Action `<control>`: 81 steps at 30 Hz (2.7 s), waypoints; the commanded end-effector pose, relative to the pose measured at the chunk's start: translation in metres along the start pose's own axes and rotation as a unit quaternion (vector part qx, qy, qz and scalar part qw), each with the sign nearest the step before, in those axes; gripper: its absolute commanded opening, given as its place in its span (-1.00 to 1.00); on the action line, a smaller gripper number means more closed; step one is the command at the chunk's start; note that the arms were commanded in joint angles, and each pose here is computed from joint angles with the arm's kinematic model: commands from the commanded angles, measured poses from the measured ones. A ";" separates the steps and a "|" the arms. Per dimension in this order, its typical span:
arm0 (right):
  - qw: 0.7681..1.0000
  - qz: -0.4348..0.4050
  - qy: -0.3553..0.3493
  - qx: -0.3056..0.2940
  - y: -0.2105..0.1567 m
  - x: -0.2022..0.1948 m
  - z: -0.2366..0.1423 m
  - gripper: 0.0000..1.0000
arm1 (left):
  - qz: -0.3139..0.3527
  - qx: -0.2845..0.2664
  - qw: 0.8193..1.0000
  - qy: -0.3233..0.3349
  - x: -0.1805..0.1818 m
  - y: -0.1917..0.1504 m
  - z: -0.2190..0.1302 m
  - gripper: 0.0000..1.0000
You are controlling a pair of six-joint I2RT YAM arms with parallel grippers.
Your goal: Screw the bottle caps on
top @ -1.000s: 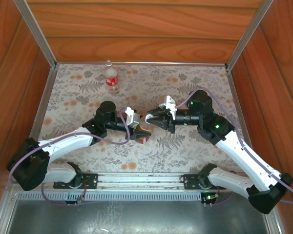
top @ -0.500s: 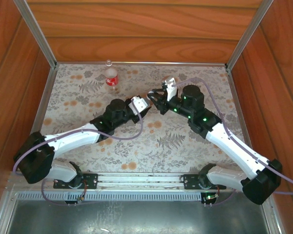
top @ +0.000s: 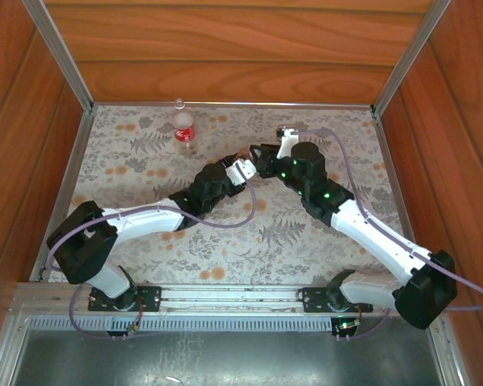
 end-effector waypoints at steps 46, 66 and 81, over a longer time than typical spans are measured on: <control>0.998 -0.060 0.000 0.005 0.015 0.006 -0.010 -0.99 | -0.005 -0.050 0.998 -0.035 0.020 0.021 -0.031 0.05; 0.939 -0.243 0.241 0.034 0.004 0.074 -0.073 0.41 | -0.087 -0.150 0.918 -0.357 -0.061 0.012 -0.081 0.05; 0.878 -0.285 0.362 0.126 -0.034 0.091 -0.105 0.17 | -0.117 -0.258 0.828 -0.484 -0.057 0.056 -0.136 0.05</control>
Point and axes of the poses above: each hand's point on the last joint's axis, 136 mm out from that joint toward the fingers, its own z axis out along the fingers, its own x axis along the line the jaws close on, y = z × x, the point moved 2 cm from there along -z, back along the fingers, and after that the axes turned 9 degrees about z, right-handed, at the moved point
